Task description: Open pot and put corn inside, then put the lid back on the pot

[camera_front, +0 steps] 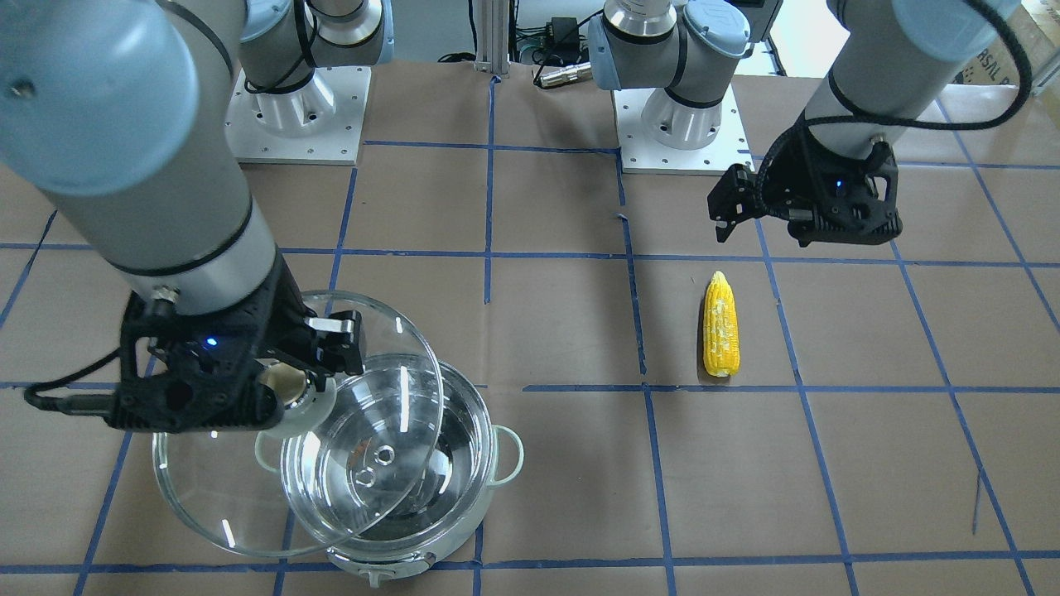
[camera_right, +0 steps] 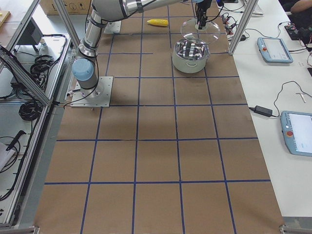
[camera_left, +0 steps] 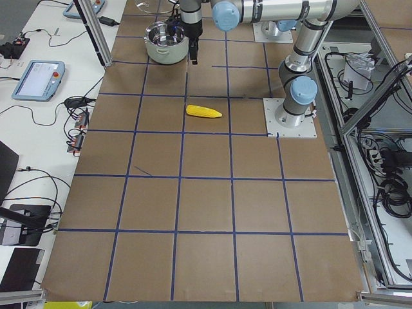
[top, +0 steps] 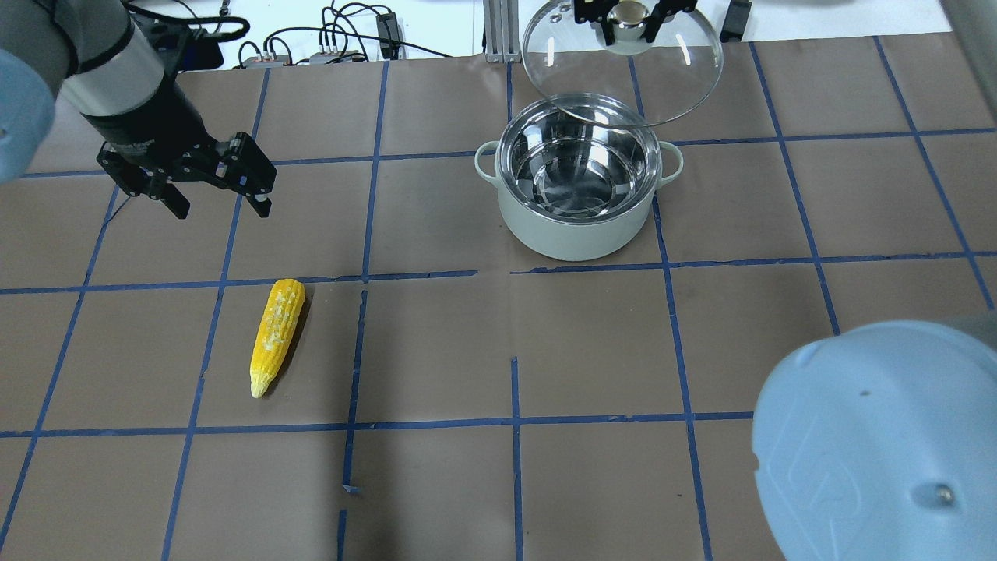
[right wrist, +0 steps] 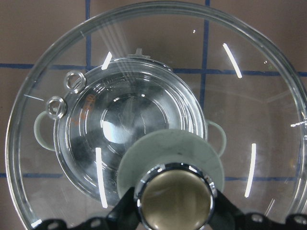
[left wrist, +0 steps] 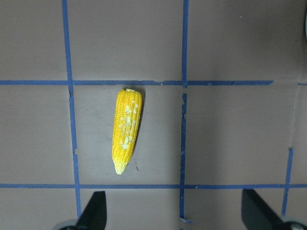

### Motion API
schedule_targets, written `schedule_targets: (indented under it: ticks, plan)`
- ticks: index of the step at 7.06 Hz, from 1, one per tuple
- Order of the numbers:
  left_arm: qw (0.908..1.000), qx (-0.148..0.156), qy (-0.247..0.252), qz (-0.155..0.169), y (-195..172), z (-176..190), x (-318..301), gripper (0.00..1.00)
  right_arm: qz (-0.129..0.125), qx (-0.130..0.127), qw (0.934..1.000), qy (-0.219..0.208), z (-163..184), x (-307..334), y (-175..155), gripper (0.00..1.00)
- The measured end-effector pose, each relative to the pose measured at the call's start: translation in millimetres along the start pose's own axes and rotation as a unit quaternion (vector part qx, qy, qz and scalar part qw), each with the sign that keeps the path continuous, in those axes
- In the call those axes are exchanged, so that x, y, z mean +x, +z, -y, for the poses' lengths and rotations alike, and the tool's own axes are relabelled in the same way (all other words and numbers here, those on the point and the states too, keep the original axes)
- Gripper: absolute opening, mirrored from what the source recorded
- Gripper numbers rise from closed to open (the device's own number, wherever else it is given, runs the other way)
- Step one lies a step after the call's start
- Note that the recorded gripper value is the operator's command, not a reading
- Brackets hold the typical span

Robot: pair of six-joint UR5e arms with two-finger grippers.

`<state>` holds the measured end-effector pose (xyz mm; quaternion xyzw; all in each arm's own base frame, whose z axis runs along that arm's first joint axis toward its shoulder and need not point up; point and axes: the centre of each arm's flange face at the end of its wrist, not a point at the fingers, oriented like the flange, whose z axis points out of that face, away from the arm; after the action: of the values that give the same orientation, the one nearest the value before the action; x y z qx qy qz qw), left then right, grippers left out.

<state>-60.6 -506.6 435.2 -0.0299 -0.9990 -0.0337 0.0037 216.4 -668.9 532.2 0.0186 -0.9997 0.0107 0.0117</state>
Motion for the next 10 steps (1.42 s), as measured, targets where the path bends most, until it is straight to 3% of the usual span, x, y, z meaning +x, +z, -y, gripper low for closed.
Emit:
schedule_targets:
  ticks: [3,6,7,8,9,10]
  plan:
    - [0.9999,0.000,0.016,-0.003,138,-8,-43,1.00,-0.007,-0.017,0.9998,0.002,-85,23,-96,0.17]
    - [0.9998,0.009,0.019,0.001,224,-17,-45,0.98,-0.010,-0.037,0.9992,-0.007,-136,23,-130,0.17]
    - [0.9998,0.009,0.018,0.001,245,-13,-46,0.76,-0.010,-0.040,0.9991,-0.007,-142,23,-133,0.17]
    - [0.9998,0.006,0.018,0.000,259,-11,-46,0.43,-0.010,-0.042,0.9990,-0.007,-144,24,-134,0.17]
    - [0.9998,0.006,0.020,0.002,264,-11,-46,0.26,-0.010,-0.042,0.9990,-0.007,-145,23,-135,0.17]
    - [0.9998,0.008,0.021,0.004,264,-11,-47,0.24,-0.008,-0.041,0.9991,-0.008,-147,23,-136,0.17]
